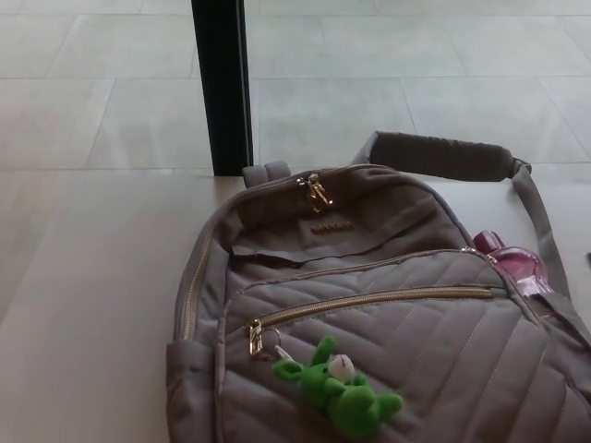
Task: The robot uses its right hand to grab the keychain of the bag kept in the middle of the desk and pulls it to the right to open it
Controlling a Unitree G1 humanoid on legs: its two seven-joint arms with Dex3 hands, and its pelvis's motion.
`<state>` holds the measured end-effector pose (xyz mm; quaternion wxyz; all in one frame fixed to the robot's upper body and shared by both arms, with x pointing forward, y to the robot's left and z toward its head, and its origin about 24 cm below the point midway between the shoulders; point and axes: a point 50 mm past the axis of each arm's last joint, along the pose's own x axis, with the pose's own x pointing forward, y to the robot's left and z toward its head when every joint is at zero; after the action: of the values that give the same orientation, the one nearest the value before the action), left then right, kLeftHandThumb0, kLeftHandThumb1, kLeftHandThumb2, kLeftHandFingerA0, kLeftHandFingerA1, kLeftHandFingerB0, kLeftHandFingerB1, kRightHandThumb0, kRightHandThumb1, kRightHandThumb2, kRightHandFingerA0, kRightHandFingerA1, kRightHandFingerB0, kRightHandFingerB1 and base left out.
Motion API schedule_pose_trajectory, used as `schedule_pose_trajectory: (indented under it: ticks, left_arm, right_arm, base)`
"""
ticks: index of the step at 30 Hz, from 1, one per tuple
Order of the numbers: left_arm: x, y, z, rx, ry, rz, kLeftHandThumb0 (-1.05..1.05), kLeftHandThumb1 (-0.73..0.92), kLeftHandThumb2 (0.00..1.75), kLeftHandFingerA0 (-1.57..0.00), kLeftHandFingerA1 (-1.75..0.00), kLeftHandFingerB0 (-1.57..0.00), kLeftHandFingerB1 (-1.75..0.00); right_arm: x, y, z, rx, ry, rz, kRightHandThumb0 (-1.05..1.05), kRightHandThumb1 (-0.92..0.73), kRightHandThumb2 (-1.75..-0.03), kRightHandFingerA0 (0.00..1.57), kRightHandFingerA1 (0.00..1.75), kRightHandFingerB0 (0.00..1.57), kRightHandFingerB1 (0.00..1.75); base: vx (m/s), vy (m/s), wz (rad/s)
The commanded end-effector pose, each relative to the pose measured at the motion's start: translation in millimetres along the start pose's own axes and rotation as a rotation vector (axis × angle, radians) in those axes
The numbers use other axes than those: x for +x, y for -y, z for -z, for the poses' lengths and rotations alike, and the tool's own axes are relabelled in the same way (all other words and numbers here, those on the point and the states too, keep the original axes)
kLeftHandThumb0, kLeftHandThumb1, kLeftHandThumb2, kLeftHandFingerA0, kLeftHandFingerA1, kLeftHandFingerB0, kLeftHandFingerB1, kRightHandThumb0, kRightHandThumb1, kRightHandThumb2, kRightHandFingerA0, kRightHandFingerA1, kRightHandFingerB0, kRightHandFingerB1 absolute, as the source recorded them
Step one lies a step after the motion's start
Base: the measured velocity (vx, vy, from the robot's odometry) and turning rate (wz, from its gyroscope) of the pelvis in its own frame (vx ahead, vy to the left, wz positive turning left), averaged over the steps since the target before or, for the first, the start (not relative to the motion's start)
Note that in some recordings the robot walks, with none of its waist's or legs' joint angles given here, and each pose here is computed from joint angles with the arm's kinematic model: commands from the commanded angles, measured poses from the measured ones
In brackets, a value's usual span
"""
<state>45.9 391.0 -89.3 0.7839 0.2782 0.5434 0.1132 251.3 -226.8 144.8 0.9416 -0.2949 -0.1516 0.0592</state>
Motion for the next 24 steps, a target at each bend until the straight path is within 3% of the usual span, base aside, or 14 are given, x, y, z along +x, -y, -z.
schedule_pose_trajectory:
  ticks: [1,3,4,7,8,11,13,14,15,16,17,18,19,24]
  left_arm:
    - [-1.7,-12.0,-0.4,0.002,0.022,-0.01,-0.64,0.5,0.6,-0.82,-0.86,-0.58,-0.43]
    - [-2.0,-9.9,0.2,0.008,0.028,-0.009,-0.64,0.55,0.57,-0.84,-0.88,-0.6,-0.42]
    - [-2.1,-9.9,0.2,0.006,0.03,-0.006,-0.69,0.47,0.88,-0.81,-0.84,-0.53,-0.55]
    - [-2.3,-10.1,0.7,0.019,0.028,0.0,-0.68,0.49,0.89,-0.81,-0.84,-0.51,-0.54]
    - [-2.1,-9.8,1.0,0.021,0.022,-0.003,-0.61,0.57,0.58,-0.82,-1.02,-0.6,-0.41]
    - [-1.1,-10.8,-2.1,0.011,0.028,-0.011,-0.61,0.56,0.58,-0.83,-1.14,-0.61,-0.42]
    - [-0.8,-11.7,-3.1,0.014,0.029,-0.012,-0.61,0.56,0.58,-0.83,-1.14,-0.61,-0.42]
    - [-0.7,-11.5,-3.0,0.017,0.026,-0.01,-0.61,0.57,0.58,-0.84,-1.05,-0.59,-0.41]
    - [-0.9,-10.9,-1.9,0.009,0.025,-0.008,-0.61,0.56,0.57,-0.83,-1.2,-0.58,-0.42]
    - [-0.9,-10.4,-1.7,0.005,0.024,-0.007,-0.62,0.56,0.57,-0.8,-0.96,-0.59,-0.42]
    - [-0.9,-10.6,-1.7,0.001,0.024,-0.003,-0.62,0.56,0.57,-0.87,-0.93,-0.61,-0.42]
    - [-1.0,-10.8,-2.1,0.0,0.03,-0.003,-0.64,0.56,0.58,-0.84,-0.83,-0.61,-0.42]
    - [-1.1,-10.8,-1.9,0.001,0.031,-0.002,-0.64,0.56,0.58,-0.85,-0.87,-0.61,-0.42]
    - [-0.6,-12.0,-4.0,-0.002,0.037,-0.003,-0.62,0.55,0.57,-0.85,-0.84,-0.61,-0.42]
  right_arm:
    - [-22.2,-79.1,-37.5,-0.023,0.112,-0.413,-0.79,-0.62,-0.59,0.44,0.58,0.25,0.35]
    - [-25.0,-82.9,-37.5,-0.039,0.099,-0.435,-0.8,-0.63,-0.59,0.4,0.58,0.23,0.36]
    - [-25.8,-84.3,-38.0,-0.037,0.099,-0.44,-0.79,-0.62,-0.59,0.39,0.63,0.23,0.37]
    - [-27.4,-86.6,-37.8,-0.022,0.096,-0.451,-0.77,-0.6,-0.58,0.42,0.63,0.26,0.37]
    - [-28.0,-87.2,-37.0,-0.015,0.089,-0.451,-0.75,-0.58,-0.58,0.46,0.62,0.28,0.37]
    - [-28.1,-86.9,-36.8,-0.044,0.09,-0.452,-0.75,-0.59,-0.58,0.46,0.59,0.28,0.36]
    - [-28.3,-86.8,-36.5,-0.044,0.088,-0.45,-0.75,-0.59,-0.58,0.46,0.59,0.28,0.36]
    - [-29.6,-86.5,-36.8,-0.084,0.084,-0.452,-0.74,-0.59,-0.58,0.48,0.57,0.29,0.36]
    - [-30.9,-87.7,-36.1,-0.115,0.086,-0.452,-0.83,-0.51,-0.88,0.48,0.65,0.23,0.46]
    - [-32.1,-88.3,-35.5,-0.113,0.078,-0.461,-0.71,-0.46,-0.86,0.47,0.64,0.23,0.47]
    - [-32.8,-89.1,-34.4,-0.144,0.089,-0.467,-0.82,-0.52,-0.87,0.49,0.64,0.22,0.45]
    - [-34.6,-91.2,-33.4,-0.155,0.09,-0.472,-0.83,-0.54,-0.89,0.5,0.65,0.22,0.45]
    - [-36.3,-93.3,-33.2,-0.16,0.088,-0.474,-0.73,-0.61,-0.59,0.54,0.62,0.28,0.36]
    - [-40.5,-98.8,-34.7,-0.201,0.081,-0.466,-0.77,-0.64,-0.6,0.57,0.65,0.27,0.36]
  base:
    - [0.0,0.0,0.0]
    - [0.0,0.0,0.0]
    - [0.0,0.0,0.0]
    - [0.0,0.0,0.0]
    - [0.0,0.0,0.0]
    - [0.0,0.0,0.0]
    - [0.0,0.0,0.0]
    - [0.0,0.0,0.0]
    - [0.0,0.0,0.0]
    - [0.0,0.0,0.0]
    - [0.0,0.0,0.0]
    - [0.0,0.0,0.0]
    - [0.0,0.0,0.0]
    - [0.0,0.0,0.0]
